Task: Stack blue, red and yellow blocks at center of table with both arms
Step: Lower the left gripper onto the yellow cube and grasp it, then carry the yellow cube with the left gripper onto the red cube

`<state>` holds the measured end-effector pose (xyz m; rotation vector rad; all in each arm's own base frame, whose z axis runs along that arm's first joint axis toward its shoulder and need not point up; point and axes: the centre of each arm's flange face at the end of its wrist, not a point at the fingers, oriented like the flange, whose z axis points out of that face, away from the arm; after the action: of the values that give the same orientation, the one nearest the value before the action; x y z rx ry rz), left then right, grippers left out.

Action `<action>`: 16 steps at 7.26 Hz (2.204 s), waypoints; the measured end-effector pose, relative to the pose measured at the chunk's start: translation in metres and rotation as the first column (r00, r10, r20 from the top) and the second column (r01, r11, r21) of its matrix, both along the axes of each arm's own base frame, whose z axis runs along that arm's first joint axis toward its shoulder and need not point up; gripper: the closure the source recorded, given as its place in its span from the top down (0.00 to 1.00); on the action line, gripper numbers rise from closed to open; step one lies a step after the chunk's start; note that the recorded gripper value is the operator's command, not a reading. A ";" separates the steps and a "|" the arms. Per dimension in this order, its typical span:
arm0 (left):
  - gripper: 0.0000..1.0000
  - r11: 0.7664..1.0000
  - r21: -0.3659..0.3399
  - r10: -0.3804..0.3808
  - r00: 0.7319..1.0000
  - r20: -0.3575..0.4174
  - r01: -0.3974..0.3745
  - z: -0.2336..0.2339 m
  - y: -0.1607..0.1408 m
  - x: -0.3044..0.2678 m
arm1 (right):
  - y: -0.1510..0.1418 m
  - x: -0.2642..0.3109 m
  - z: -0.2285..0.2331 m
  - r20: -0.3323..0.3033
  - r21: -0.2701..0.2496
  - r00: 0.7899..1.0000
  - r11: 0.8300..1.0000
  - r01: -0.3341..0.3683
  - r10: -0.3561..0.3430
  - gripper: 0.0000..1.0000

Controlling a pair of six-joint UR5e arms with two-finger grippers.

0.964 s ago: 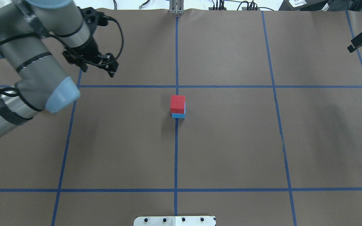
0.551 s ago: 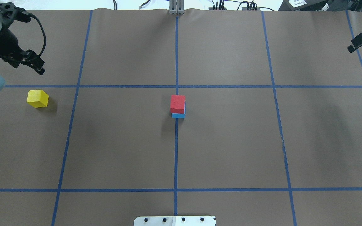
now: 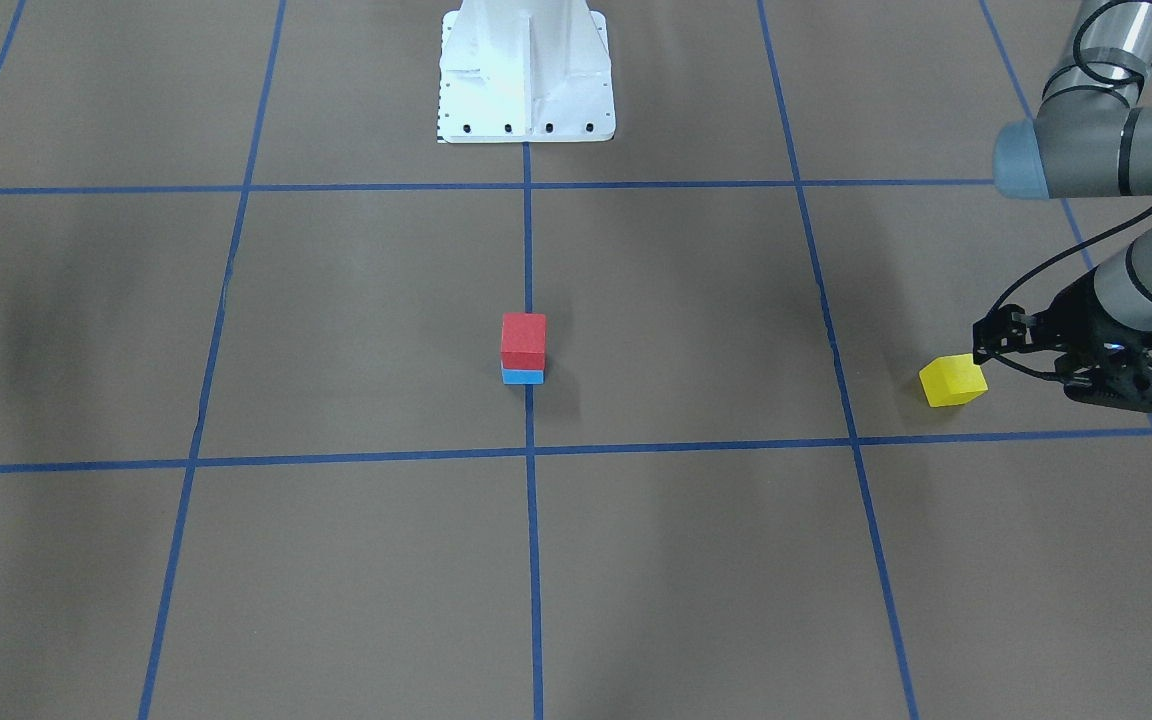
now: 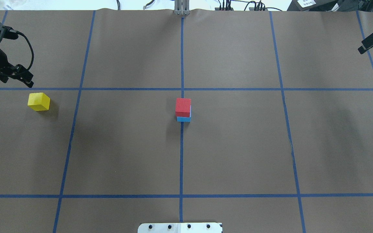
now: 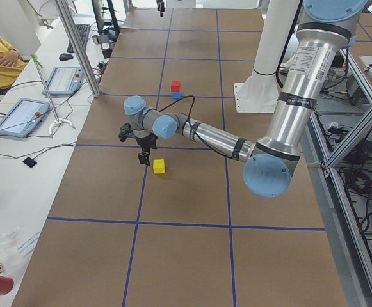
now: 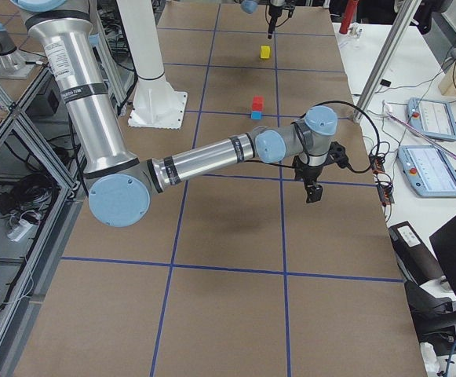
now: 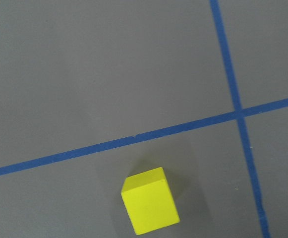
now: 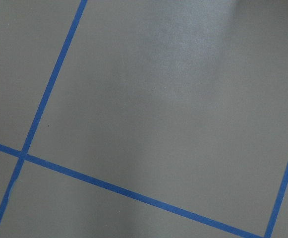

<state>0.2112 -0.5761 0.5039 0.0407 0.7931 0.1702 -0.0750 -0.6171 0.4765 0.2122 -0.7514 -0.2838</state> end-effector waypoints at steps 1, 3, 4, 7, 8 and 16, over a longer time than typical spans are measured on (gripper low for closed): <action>0.99 0.998 -0.021 -0.065 0.997 -0.034 0.065 0.016 0.009 0.011 | 0.000 0.000 -0.001 0.001 0.001 1.000 1.000 0.000 0.000 1.00; 0.99 0.987 -0.071 -0.149 0.986 -0.072 0.144 0.027 0.029 0.041 | 0.000 0.000 0.000 0.000 0.000 1.000 1.000 0.000 0.000 1.00; 0.99 0.985 -0.070 -0.164 0.985 -0.056 0.160 0.030 0.036 0.054 | 0.000 0.000 0.001 -0.001 -0.001 1.000 1.000 0.000 0.000 1.00; 0.24 0.985 -0.060 -0.163 0.986 -0.026 0.162 0.038 0.044 0.071 | 0.000 0.000 0.003 -0.001 -0.005 1.000 1.000 0.000 0.000 1.00; 0.00 0.986 -0.056 -0.158 0.987 -0.024 0.156 0.039 0.045 0.073 | 0.000 0.000 0.003 -0.001 -0.005 1.000 1.000 0.000 0.000 1.00; 0.00 0.993 -0.070 -0.102 0.994 -0.026 0.100 -0.287 0.019 0.178 | 0.001 0.000 0.007 -0.003 -0.013 1.000 1.000 0.000 0.000 1.00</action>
<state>0.3896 -0.5575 0.2174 0.0180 0.8239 0.0465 -0.0746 -0.6156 0.4838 0.1998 -0.7498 -0.2794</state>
